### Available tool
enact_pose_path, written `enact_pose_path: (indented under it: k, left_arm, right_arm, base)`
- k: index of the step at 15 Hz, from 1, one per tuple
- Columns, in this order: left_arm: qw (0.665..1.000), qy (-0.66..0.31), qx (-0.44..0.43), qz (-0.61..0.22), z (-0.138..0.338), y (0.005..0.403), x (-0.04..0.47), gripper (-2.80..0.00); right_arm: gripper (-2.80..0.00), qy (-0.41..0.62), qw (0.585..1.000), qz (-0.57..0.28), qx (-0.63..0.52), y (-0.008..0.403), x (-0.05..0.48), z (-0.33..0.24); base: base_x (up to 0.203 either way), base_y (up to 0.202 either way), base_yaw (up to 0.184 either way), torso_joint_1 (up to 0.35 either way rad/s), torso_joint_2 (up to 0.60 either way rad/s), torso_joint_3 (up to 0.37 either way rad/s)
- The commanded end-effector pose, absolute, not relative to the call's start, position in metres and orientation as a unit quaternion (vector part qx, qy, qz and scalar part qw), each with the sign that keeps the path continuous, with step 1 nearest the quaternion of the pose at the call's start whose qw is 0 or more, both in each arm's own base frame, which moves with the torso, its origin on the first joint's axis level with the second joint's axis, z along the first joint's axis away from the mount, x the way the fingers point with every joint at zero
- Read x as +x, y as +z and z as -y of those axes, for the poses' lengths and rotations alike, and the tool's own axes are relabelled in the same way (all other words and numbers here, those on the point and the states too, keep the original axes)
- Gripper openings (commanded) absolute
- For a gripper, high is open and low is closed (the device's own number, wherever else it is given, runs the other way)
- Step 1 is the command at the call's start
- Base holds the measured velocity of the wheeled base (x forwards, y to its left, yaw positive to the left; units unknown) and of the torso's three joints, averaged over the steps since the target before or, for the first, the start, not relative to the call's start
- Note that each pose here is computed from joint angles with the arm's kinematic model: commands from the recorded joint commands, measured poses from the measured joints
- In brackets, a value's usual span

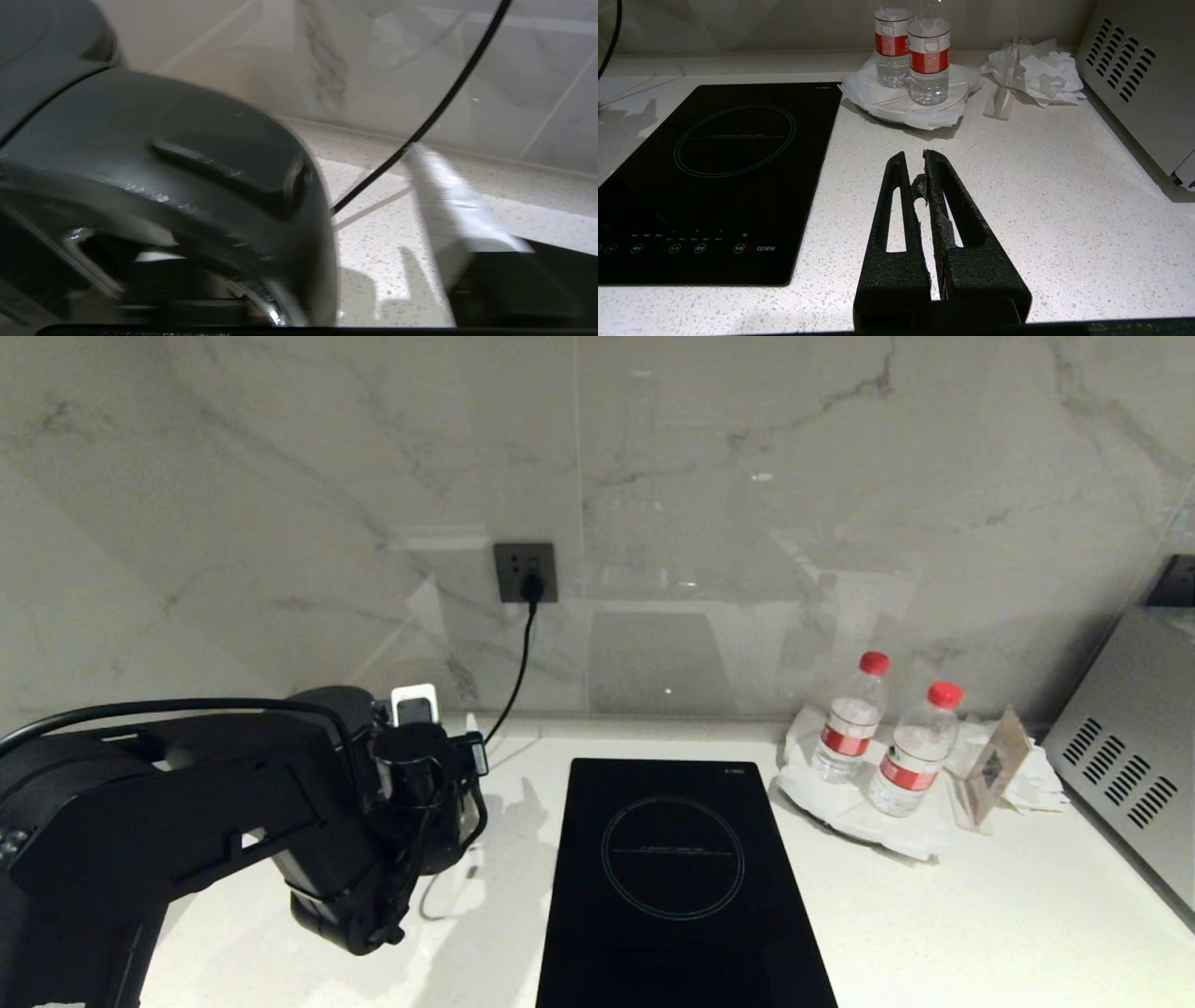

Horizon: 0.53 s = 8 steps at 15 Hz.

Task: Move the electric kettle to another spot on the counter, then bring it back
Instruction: Pick up the kettle

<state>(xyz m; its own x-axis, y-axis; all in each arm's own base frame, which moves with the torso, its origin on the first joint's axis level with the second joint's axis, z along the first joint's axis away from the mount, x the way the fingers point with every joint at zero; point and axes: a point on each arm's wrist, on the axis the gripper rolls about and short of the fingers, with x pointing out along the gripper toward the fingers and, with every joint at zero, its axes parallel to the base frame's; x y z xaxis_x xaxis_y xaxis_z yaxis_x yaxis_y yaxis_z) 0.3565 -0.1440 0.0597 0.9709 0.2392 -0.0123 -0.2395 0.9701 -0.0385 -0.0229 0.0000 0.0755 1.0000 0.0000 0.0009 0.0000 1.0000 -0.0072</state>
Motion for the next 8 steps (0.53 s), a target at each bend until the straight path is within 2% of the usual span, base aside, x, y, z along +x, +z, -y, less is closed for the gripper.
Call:
enact_pose_path:
  k: [1, 8]
  left_arm:
    - [0.992, 0.121, -0.021, -0.003, 0.1437, 0.0594, 0.3549, -2.80]
    - [0.992, 0.122, -0.020, -0.004, 0.1428, 0.0590, 0.3544, -2.80]
  right_arm:
    - [-2.80, 0.000, 1.000, 0.000, -0.004, 0.0755, -0.0228, 0.0000]
    - [-2.80, 0.000, 1.000, 0.000, -0.004, 0.0755, -0.0228, 0.0000]
  base:
    - [0.000, 0.000, 0.000, 0.000, 0.00, 0.000]
    - [0.000, 0.000, 0.000, 0.000, 0.00, 0.000]
